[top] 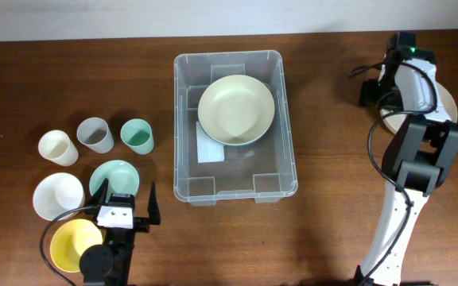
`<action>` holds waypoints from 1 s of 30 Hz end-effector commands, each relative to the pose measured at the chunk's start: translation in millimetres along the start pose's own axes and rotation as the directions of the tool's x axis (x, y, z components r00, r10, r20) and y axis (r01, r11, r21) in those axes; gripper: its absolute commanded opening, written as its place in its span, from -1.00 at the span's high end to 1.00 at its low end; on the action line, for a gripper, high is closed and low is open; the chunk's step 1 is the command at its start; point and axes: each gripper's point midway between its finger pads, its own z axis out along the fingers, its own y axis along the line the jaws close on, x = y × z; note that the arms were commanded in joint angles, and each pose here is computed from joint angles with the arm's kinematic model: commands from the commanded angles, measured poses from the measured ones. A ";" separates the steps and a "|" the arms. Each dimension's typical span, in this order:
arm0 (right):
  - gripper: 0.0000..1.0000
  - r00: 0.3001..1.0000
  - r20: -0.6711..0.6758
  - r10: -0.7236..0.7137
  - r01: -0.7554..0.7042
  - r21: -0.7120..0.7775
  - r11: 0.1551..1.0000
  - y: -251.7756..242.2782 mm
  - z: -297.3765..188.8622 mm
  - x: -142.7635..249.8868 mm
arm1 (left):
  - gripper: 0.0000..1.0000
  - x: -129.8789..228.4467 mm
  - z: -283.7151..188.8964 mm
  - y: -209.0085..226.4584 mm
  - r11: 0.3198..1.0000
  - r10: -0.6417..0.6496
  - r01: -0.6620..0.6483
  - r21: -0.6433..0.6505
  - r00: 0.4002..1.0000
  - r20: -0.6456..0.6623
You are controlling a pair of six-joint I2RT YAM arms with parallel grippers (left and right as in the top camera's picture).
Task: Pack container
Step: 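Release the cream bowl and move the right gripper to the upper cream bowl, then grasp the upper cream bowl and carry it into the container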
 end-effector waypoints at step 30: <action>0.92 0.998 0.057 -0.004 0.008 -0.073 0.997 15.0 -40.9 -6.4 | -0.99 1.8 0.1 -3.5 1.000 0.005 -0.005 0.019 1.000 -0.003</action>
